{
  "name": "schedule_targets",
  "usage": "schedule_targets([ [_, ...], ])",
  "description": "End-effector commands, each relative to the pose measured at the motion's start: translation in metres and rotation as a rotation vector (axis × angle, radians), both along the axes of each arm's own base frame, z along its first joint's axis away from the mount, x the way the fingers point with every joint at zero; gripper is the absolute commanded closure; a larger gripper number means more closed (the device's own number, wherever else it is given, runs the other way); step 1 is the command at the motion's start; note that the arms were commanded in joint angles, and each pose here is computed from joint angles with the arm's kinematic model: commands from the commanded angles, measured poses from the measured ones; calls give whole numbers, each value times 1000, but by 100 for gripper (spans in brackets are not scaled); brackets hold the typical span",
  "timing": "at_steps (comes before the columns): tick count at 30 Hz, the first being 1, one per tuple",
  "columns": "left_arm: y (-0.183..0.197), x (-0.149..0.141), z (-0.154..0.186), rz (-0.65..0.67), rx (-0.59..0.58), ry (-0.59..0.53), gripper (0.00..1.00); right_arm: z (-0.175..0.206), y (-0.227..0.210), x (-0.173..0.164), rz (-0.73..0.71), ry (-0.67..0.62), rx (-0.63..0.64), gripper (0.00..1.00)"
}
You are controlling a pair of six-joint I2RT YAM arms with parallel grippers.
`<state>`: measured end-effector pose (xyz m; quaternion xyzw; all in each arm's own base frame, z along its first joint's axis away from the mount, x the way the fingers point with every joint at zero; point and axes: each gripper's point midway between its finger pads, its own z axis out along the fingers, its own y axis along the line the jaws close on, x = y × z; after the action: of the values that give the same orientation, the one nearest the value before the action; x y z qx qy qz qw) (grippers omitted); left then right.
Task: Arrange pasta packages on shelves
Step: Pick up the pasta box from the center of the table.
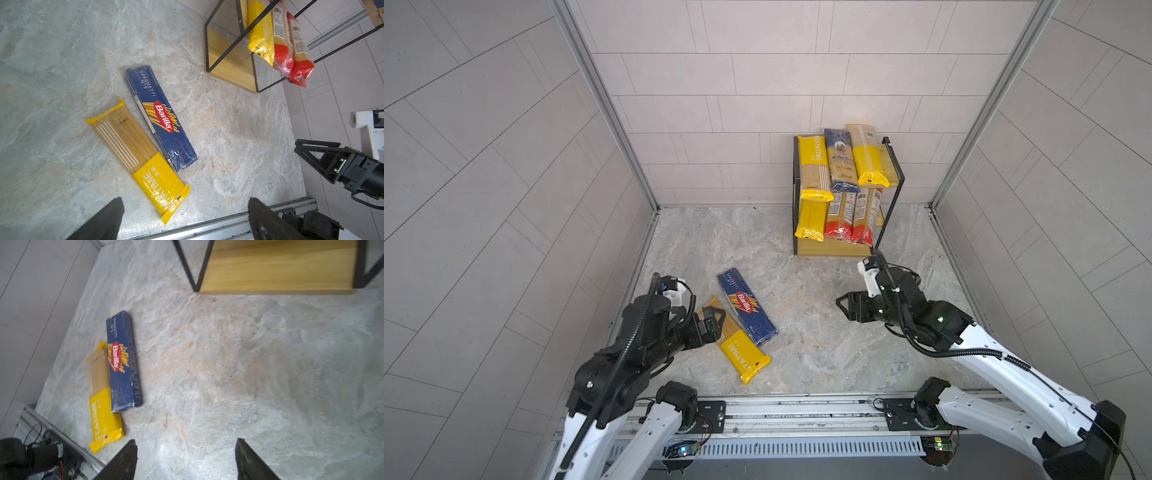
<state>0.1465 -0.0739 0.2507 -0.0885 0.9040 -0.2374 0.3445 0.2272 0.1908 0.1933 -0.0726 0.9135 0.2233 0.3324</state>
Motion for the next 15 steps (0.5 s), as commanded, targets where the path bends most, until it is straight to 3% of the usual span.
schedule_targets([
  [1,10,-17,-17,52,1,60,1,-14,8,-3,-23,-12,-65,25],
  [15,31,-55,-23,140,-33,62,1,-73,148,-23,256,-2,-197,7],
])
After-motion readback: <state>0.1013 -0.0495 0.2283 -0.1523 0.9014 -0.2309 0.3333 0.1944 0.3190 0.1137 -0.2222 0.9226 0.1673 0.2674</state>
